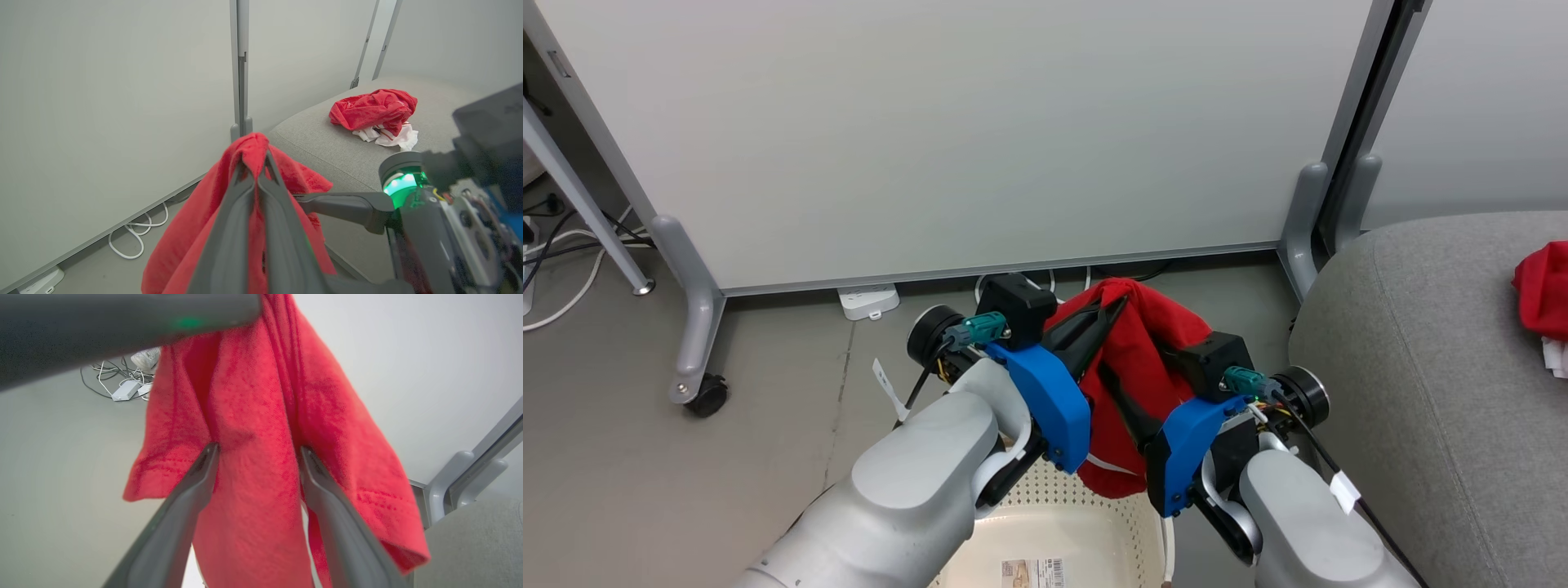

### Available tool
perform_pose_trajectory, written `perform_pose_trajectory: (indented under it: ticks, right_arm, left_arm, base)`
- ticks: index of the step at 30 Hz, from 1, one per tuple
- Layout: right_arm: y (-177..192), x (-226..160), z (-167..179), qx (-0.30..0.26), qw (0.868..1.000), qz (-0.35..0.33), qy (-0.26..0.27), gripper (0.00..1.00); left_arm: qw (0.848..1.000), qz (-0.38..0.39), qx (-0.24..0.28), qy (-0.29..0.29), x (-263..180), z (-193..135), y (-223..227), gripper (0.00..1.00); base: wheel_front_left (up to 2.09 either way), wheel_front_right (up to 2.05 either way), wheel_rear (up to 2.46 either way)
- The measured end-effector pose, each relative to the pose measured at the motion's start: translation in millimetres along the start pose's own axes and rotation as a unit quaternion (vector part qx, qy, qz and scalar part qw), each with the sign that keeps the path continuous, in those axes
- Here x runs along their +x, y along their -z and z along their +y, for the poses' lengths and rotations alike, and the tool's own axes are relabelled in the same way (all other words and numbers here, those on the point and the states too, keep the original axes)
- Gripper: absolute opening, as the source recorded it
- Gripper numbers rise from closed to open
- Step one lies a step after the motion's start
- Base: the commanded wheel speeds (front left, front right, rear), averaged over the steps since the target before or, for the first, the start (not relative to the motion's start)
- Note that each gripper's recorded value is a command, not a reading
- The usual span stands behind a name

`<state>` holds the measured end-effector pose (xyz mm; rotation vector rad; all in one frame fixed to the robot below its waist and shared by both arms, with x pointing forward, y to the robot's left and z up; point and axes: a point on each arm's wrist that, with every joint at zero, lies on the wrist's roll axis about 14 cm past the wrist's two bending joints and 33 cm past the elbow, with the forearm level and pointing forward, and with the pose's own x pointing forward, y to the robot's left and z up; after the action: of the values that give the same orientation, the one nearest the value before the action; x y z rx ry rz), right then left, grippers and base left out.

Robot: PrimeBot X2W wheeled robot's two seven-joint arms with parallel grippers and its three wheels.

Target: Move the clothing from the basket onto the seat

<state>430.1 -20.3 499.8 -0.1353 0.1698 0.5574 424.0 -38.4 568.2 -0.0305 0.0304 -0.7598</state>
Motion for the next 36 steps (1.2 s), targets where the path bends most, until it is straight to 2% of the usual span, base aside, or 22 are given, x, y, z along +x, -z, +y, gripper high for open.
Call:
perform_pose_trajectory:
  ticks: [6,7,8,9,10,11,12,36]
  right_arm:
    - [10,5,11,0.001,1.000,0.022,-0.022,1.00]
    - [11,6,12,0.002,0.999,0.025,-0.024,0.84]
    - [12,6,13,0.003,0.999,0.028,-0.026,0.59]
    - [13,7,13,0.003,0.999,0.029,-0.027,0.42]
    - [13,7,14,0.003,0.999,0.029,-0.028,0.28]
    - [12,7,14,0.003,0.999,0.029,-0.029,0.28]
    - [12,7,14,0.003,0.999,0.029,-0.030,0.00]
    - [15,0,4,0.007,1.000,0.024,-0.017,0.00]
  left_arm:
    - [1.000,-0.005,0.000,0.003,-1,-3,-5,0.00]
    - [1.000,-0.006,0.000,0.004,-1,-3,-6,0.00]
    - [1.000,-0.007,0.002,0.005,-1,-4,-6,0.00]
    - [1.000,-0.007,0.002,0.005,-1,-4,-7,0.00]
    - [1.000,-0.007,0.002,0.006,-1,-5,-7,0.00]
    - [1.000,-0.007,0.003,0.007,-1,-6,-7,0.00]
    - [1.000,-0.008,0.003,0.008,-1,-6,-7,0.00]
    - [1.000,-0.007,-0.002,0.012,1,-14,-6,0.00]
  base:
    - [0.00,0.00,0.00]
    - [0.00,0.00,0.00]
    - [0.00,0.00,0.00]
    - [0.00,0.00,0.00]
    - [0.00,0.00,0.00]
    - [0.00,0.00,0.00]
    - [0.00,0.00,0.00]
    - [0.00,0.00,0.00]
